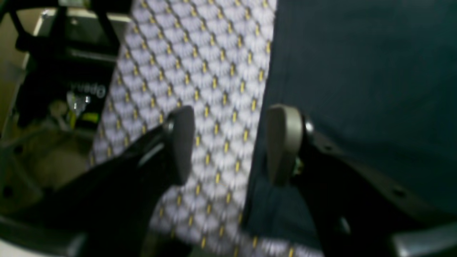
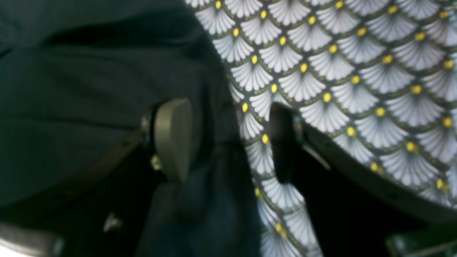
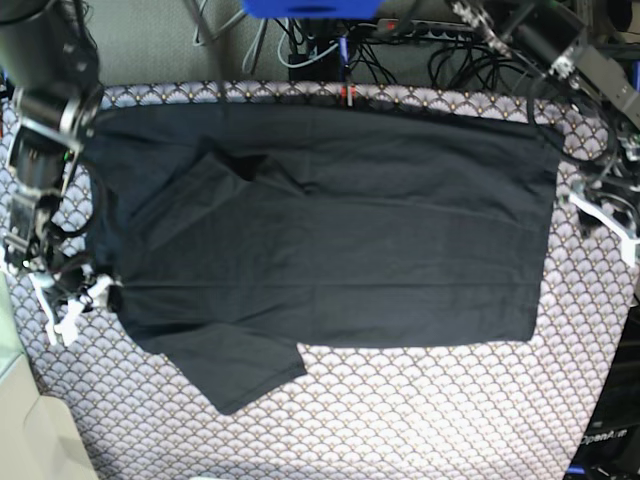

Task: Fold the T-shirt properly
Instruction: 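Move both grippers to the shirt's side edges and grasp them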

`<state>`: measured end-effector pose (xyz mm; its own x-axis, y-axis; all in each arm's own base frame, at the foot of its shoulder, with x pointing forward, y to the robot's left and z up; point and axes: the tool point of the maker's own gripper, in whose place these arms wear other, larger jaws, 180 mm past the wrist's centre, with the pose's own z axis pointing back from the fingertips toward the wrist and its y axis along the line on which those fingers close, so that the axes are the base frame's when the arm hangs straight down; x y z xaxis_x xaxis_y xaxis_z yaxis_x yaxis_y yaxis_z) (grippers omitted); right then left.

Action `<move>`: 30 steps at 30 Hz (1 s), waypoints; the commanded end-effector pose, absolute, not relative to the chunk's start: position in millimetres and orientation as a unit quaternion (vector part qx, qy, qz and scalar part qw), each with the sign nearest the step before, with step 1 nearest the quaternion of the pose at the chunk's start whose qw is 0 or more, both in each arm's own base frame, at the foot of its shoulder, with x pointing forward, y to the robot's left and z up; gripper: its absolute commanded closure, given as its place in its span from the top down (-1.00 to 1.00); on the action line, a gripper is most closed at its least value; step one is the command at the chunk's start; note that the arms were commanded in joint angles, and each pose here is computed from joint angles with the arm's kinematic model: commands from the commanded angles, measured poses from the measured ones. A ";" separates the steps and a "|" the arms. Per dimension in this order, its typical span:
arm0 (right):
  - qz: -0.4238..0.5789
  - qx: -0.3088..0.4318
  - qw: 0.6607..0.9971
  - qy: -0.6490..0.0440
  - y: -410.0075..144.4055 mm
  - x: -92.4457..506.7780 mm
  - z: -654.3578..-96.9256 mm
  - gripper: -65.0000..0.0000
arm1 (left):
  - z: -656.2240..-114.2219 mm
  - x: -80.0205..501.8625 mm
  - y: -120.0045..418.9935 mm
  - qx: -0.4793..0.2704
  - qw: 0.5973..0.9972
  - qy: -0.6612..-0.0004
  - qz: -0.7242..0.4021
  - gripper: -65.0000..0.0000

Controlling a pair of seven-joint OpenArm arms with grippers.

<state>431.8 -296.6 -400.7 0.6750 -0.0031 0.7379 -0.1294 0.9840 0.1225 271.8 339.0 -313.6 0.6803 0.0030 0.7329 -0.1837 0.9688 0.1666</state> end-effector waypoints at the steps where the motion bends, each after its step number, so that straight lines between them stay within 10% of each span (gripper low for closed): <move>1: 0.018 0.079 0.898 -0.433 -315.0 448.1 -377.5 0.12 | -298.7 273.7 345.3 0.131 0.901 -0.412 0.046 -0.02; 25: -0.014 0.116 0.896 -0.429 -306.2 439.5 -410.2 0.16 | -311.9 258.7 340.8 0.129 0.911 -0.390 0.045 -0.02; 30: 0.002 0.122 0.904 -0.409 -291.0 428.1 -427.9 -0.10 | -311.7 258.9 340.8 0.129 0.910 -0.391 0.045 -0.02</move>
